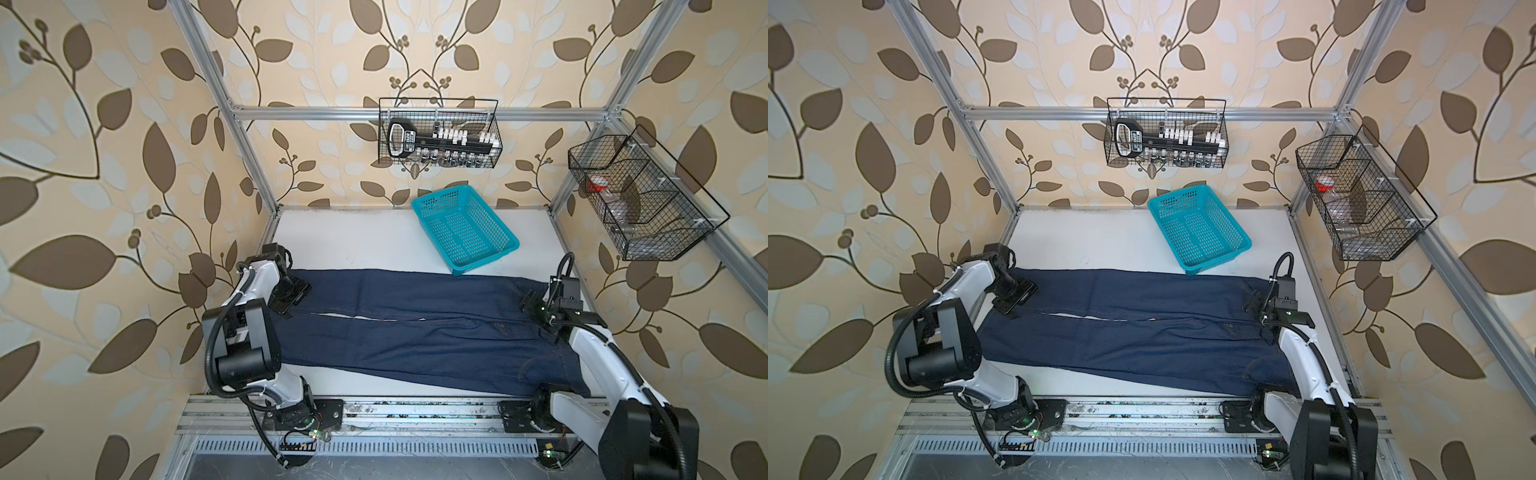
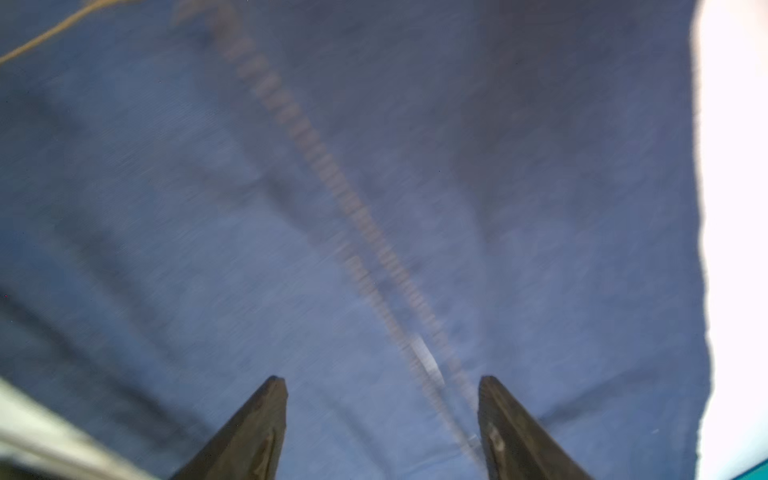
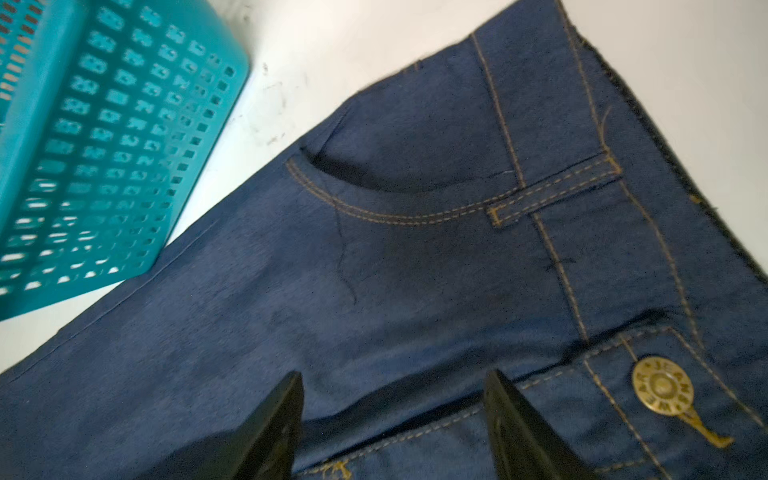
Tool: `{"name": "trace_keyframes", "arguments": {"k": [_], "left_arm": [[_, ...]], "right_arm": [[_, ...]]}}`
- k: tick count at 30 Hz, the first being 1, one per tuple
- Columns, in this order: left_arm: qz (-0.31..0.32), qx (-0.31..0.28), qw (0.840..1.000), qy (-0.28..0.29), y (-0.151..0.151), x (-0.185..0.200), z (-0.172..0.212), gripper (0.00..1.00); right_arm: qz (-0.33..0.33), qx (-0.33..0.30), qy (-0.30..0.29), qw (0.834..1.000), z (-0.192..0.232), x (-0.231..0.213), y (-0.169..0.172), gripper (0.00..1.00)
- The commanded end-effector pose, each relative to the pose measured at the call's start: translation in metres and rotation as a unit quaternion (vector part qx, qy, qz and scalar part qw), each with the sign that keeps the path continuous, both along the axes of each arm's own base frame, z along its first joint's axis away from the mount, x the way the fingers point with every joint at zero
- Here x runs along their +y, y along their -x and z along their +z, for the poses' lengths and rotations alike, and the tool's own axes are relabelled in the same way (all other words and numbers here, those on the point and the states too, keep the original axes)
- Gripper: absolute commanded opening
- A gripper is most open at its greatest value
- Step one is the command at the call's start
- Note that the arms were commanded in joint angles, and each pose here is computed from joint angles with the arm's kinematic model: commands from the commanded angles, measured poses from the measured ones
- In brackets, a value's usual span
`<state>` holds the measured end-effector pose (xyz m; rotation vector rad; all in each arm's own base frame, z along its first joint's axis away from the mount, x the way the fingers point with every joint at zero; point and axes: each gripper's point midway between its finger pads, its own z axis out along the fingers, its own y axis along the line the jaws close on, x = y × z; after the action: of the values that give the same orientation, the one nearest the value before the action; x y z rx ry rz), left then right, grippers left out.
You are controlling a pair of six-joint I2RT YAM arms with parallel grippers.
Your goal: Fold and stack the trousers
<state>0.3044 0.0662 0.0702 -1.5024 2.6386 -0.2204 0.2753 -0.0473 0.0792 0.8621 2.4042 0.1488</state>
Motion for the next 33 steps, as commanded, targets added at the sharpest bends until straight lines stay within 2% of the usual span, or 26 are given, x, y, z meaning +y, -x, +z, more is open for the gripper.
{"name": "trace_keyframes", "arguments": {"k": [1,4,9,12,18,20,24,33], "left_arm": [[0.005,-0.055,0.998,-0.013,-0.050,0.007,0.026,0.75],[0.005,-0.057,0.998,-0.004,-0.083,0.008,0.026,0.76],[0.032,-0.016,0.999,-0.014,-0.120,0.023,0.011,0.76],[0.049,0.013,0.999,-0.019,-0.134,0.030,0.002,0.77],[0.071,0.026,0.996,-0.035,-0.153,0.042,-0.008,0.77],[0.075,0.038,0.996,-0.039,-0.157,0.045,-0.010,0.76],[0.085,0.091,0.989,-0.076,-0.141,0.057,-0.014,0.72],[0.089,0.120,0.984,-0.101,-0.125,0.065,-0.026,0.67]], "right_arm": [[-0.027,-0.031,0.006,0.999,0.024,-0.018,-0.031,0.68],[-0.066,-0.022,0.000,0.998,0.026,-0.036,-0.048,0.68],[-0.129,0.059,-0.012,0.990,0.015,-0.055,-0.073,0.69],[-0.157,0.077,-0.031,0.984,0.006,-0.059,-0.088,0.68],[-0.210,0.111,-0.038,0.971,-0.011,-0.069,-0.099,0.67],[-0.222,0.131,-0.044,0.965,-0.023,-0.070,-0.098,0.66],[-0.237,0.147,-0.041,0.959,-0.032,-0.076,-0.104,0.64],[-0.242,0.171,-0.034,0.954,-0.046,-0.078,-0.110,0.61]]}}
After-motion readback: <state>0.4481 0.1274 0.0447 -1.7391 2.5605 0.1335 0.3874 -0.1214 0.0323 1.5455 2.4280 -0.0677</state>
